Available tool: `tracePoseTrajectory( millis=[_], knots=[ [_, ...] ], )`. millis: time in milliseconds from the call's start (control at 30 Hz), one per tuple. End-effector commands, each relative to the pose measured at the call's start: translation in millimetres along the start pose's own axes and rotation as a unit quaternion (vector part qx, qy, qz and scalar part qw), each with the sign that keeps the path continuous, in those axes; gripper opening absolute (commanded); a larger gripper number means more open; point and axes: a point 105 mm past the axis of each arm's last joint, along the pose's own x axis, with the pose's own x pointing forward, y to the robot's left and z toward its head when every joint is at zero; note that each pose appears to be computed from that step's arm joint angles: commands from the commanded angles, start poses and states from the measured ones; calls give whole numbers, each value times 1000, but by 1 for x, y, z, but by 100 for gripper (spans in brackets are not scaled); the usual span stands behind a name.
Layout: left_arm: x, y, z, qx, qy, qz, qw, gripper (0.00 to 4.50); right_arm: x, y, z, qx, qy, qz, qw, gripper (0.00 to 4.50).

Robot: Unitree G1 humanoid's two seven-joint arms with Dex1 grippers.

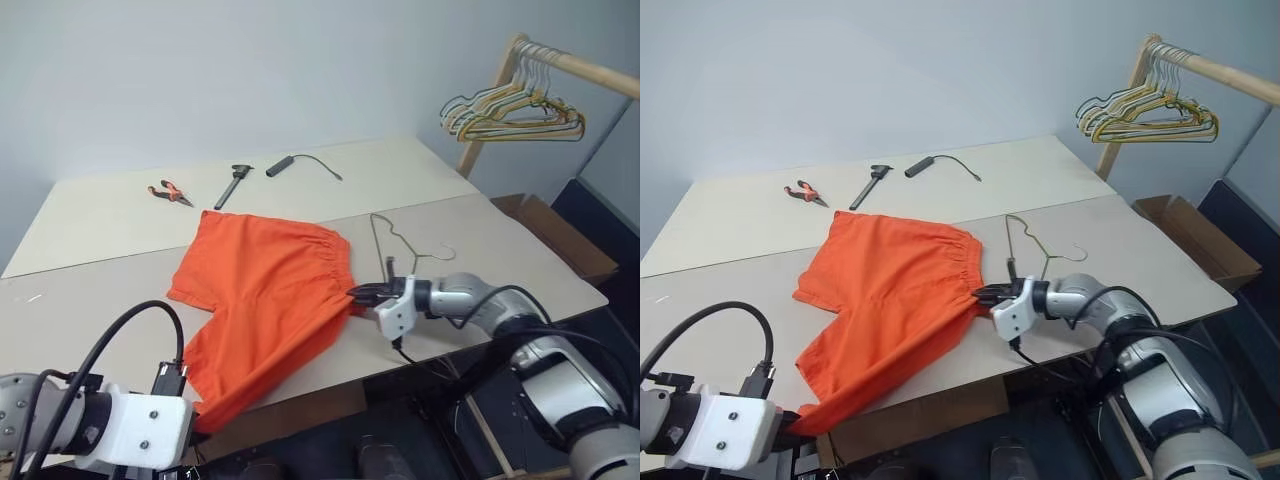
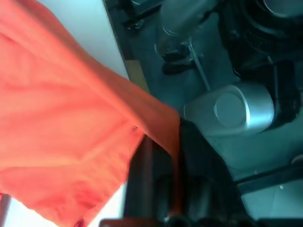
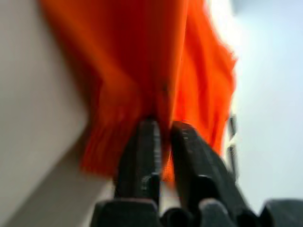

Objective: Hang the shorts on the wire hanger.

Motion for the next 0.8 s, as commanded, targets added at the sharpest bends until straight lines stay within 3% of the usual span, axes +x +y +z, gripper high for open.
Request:
tracePoseTrajectory(
  millis=[33, 200, 267, 300, 433, 533, 667, 800],
  knots=[
    [-6, 5, 1, 19, -12, -11, 1000, 196, -17, -13, 22, -13, -28, 2, 1000, 215],
    [-28, 35, 4, 30, -49, 30, 998, 360, -49, -18, 35, 53, -1, 0, 999, 393],
    [-35, 55, 11, 27, -86, 73, 993, 416, -61, -27, 30, 127, 29, -37, 991, 449],
    [-39, 66, 15, 24, -110, 100, 989, 447, -68, -32, 23, 172, 56, -63, 982, 450],
    [-43, 104, 35, 2, -202, 181, 962, 449, -84, -34, -13, 290, 182, -128, 931, 450],
    [-41, 117, 49, -15, -259, 183, 948, 449, -86, -20, -45, 408, 300, -152, 849, 450],
    [-31, 132, 60, -20, -287, 194, 938, 449, -61, -8, -52, 518, 323, -152, 777, 450],
    [-25, 137, 64, -19, -296, 190, 936, 449, -38, -6, -62, 574, 334, -163, 729, 450]
  ],
)
